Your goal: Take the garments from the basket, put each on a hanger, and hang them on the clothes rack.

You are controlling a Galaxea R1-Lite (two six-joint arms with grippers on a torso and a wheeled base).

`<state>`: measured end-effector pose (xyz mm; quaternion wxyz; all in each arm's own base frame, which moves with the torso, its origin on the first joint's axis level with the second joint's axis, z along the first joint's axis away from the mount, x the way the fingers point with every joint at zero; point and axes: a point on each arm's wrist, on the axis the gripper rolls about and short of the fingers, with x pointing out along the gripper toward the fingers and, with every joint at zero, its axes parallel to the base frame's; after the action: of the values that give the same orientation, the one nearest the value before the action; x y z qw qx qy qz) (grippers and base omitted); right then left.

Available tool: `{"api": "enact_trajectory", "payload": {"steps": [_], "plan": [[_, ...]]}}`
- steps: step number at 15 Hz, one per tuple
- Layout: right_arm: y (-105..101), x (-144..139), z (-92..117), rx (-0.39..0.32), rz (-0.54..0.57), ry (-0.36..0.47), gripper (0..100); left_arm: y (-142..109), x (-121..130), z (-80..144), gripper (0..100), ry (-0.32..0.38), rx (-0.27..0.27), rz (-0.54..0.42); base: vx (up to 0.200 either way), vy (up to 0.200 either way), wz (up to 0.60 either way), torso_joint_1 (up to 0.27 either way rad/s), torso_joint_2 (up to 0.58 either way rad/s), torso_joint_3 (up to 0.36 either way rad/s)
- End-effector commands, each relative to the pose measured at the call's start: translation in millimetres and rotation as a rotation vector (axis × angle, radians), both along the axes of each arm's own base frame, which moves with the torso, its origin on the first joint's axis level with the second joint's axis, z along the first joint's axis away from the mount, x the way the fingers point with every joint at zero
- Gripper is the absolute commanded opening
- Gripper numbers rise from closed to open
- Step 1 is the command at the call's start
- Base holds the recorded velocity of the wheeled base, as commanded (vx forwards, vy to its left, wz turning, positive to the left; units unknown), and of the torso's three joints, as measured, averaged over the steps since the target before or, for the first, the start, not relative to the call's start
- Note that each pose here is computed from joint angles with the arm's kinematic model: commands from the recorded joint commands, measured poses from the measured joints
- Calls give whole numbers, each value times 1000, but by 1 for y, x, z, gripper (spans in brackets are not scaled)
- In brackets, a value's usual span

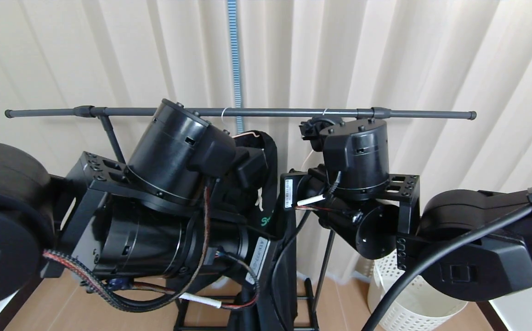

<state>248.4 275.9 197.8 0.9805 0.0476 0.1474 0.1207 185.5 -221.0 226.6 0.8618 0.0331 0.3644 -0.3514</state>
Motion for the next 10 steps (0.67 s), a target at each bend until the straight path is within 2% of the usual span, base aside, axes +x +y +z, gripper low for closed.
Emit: {"api": "enact_trajectory", "payload": {"steps": [1, 4, 7, 10], "plan": [[5, 3, -4, 5, -1, 6, 0, -15, -1, -10, 0, 32, -5, -9, 0, 0, 0, 0, 0, 0], [3, 2, 0, 16, -3, 4, 0, -17, -1, -12, 0, 36, -5, -7, 0, 0, 0, 0, 0, 0], [-6, 0, 14, 36, -15, -20, 0, -14, 0, -11, 0, 24, 6, 15, 0, 0, 0, 0, 0, 0], [-28, -4, 28, -8, -37, -51, 0, 5, 19, -7, 0, -41, 43, 123, 0, 0, 0, 0, 0, 0]]}}
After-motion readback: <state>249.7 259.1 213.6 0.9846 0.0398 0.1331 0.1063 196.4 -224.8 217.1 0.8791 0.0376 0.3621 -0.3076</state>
